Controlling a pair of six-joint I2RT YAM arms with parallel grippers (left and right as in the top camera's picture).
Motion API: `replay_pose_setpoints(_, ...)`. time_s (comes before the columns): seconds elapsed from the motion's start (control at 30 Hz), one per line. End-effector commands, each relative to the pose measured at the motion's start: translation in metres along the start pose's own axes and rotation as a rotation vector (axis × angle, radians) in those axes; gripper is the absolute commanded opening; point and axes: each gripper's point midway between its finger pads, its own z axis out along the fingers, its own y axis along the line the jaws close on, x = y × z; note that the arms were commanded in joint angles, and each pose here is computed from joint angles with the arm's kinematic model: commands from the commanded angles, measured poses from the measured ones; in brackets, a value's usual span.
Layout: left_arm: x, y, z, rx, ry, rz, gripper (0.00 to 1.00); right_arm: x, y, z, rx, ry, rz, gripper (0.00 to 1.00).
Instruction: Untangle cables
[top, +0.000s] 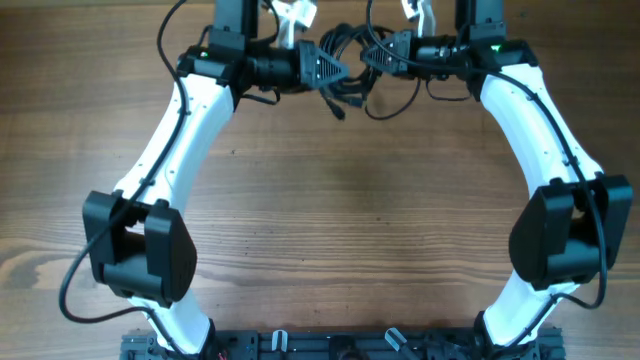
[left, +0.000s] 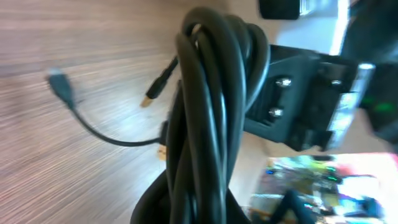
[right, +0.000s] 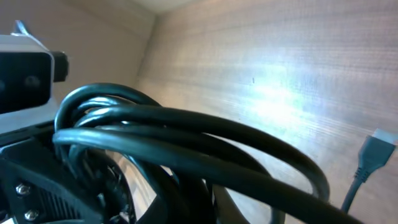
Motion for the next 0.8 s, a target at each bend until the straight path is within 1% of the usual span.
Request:
replay_pose_setpoints(0.0,-0.002,0.023,-0.024,-0.257,-0.058,0.070,0.04,-0.017,-0.070,-0.038,0.189,-0.075,-0.001,0.04)
replay_pose_setpoints(0.1,0.000,0.029,-0.025,-0.294,-0.052,0.059,0.05,-0.003,-0.078,-0.038,0.237,-0.030,0.023,0.04)
replay_pose_setpoints(0.17,0.001,0.029,-0.025,-0.295,-0.050,0.056,0.10,0.006,-0.090,-0.041,0.309,-0.008,0.083,0.04)
replay_pose_setpoints(0.23,0.002,0.029,-0.025,-0.295,-0.049,0.054,0.17,0.014,-0.096,-0.044,0.345,0.016,0.116,0.04)
replay_pose_setpoints(0.27,0.002,0.029,-0.025,-0.295,-0.048,0.055,0.23,0.018,-0.099,-0.045,0.360,0.025,0.130,0.04)
replay_pose_setpoints(0.33,0.002,0.029,-0.025,-0.295,-0.048,0.054,0.31,0.024,-0.104,-0.047,0.396,0.033,0.189,0.04)
replay_pose_setpoints(0.4,0.002,0.029,-0.025,-0.295,-0.048,0.054,0.41,0.028,-0.109,-0.050,0.431,0.036,0.239,0.04)
replay_pose_setpoints(0.47,0.004,0.029,-0.024,-0.296,-0.041,0.051,0.47,0.031,-0.110,-0.050,0.440,0.038,0.285,0.04)
replay_pose_setpoints(0.53,0.005,0.028,-0.023,-0.294,-0.038,0.052,0.48,0.034,-0.110,-0.051,0.443,0.043,0.309,0.04)
replay_pose_setpoints(0.63,0.007,0.025,-0.020,-0.290,-0.031,0.057,0.47,0.040,-0.108,-0.050,0.434,0.061,0.344,0.04)
replay_pose_setpoints(0.77,0.012,0.022,-0.009,-0.304,-0.016,0.066,0.40,0.045,-0.097,-0.047,0.376,0.089,0.365,0.04)
